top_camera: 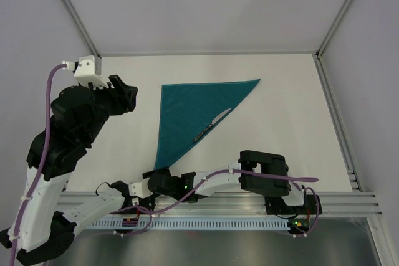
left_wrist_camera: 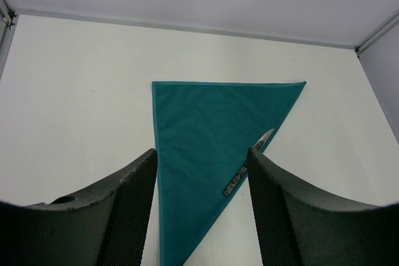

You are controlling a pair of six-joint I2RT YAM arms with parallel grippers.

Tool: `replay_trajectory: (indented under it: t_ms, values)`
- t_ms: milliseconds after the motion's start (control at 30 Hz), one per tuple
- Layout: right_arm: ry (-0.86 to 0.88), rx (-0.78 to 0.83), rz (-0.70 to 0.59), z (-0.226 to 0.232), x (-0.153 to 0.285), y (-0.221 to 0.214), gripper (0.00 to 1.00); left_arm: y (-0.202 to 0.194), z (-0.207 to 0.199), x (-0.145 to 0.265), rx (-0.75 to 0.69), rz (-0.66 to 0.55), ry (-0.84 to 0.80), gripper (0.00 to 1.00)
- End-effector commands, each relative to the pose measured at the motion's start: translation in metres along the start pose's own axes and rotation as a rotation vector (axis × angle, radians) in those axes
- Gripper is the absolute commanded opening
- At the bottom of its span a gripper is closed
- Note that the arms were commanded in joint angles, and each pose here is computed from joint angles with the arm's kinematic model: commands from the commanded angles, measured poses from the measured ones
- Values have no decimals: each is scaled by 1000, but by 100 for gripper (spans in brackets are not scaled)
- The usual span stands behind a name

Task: Fold the napkin, place the utensils inside, and roll it up
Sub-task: Fold the napkin

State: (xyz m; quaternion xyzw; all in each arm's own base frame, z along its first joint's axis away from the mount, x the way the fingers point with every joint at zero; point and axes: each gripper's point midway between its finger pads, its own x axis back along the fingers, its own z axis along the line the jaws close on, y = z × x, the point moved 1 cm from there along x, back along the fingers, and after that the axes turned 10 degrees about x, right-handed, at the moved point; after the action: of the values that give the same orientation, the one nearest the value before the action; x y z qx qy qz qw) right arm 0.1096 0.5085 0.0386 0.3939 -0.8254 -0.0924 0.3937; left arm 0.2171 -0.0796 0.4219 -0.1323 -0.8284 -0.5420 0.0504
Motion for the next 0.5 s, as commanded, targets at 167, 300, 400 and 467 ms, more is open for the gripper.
replay_trajectory:
  t_ms: [167,300,400,467]
  values:
    - [-125,-53,-8,-26,-35,13,58,20,10,38,5,-104,-41,65]
    - [-125,-61,-15,-28,-33,15,58,21,20,51,13,-119,-23,65]
    - [-124,-88,-27,-33,-29,17,59,18,27,57,20,-121,-7,65]
    - [-117,-108,-33,-38,-26,18,60,16,30,59,25,-122,-1,65]
